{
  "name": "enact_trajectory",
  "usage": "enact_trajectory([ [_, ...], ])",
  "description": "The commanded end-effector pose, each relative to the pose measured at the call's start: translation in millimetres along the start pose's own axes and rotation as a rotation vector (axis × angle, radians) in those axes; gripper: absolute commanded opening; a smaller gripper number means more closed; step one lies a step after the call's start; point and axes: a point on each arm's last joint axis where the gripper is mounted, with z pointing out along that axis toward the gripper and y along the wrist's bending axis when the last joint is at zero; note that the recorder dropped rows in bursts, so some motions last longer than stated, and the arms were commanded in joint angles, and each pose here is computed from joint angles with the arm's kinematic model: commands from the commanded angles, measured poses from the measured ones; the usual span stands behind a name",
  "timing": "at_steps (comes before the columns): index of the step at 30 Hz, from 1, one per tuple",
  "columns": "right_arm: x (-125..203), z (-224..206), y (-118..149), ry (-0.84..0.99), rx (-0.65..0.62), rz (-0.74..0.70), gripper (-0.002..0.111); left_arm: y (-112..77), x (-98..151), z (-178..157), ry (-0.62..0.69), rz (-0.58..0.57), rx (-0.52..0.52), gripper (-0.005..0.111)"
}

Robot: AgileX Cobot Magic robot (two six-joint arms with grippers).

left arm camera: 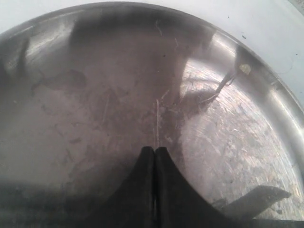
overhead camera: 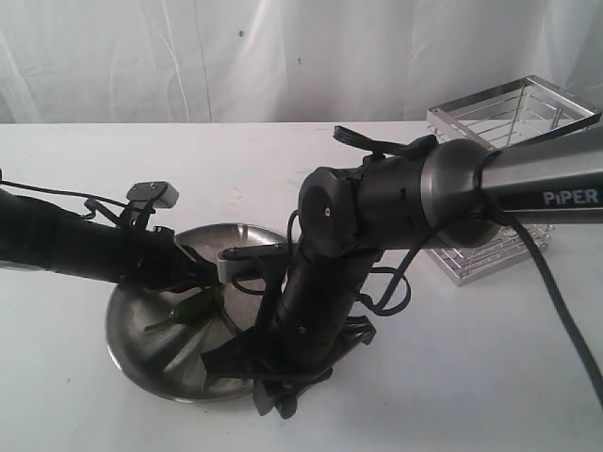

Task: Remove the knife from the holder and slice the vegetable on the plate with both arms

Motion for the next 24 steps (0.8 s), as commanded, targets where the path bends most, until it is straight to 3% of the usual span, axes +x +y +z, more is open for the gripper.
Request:
enact_trajectory([
  [1,-1.4,-1.2,-0.3,-0.013,-0.001,0.014,0.000,6.3,12.5,3.6,0.080,0.046,-0.063,0.000],
  [4,-2.1,-1.2,-0.3,-0.020,-0.001,0.014,0.000,-5.0,-10.1,-7.6,0.006,0.091,-0.027,0.000],
  [9,-2.1,-1.2,-0.3,-0.020,-0.001,0.014,0.000,-21.8,-37.0,-35.1,-0.091,0.159,-0.060,0.000],
  [14,-2.8,-1.2,-0.3,-0.028,-0.001,0.014,0.000,-29.1,-29.3,-43.9,-0.083,0.136,-0.056,0.000],
  [19,-3.0,-1.2,-0.1,-0.030,-0.003,0.016,0.000,-23.0,-15.2,-39.6,-0.041,0.113,-0.090,0.000],
  [24,-3.3,-1.2,0.0,-0.034,-0.005,0.017,0.000,-22.4,-12.8,-33.2,-0.037,0.097,-0.047,0.000],
])
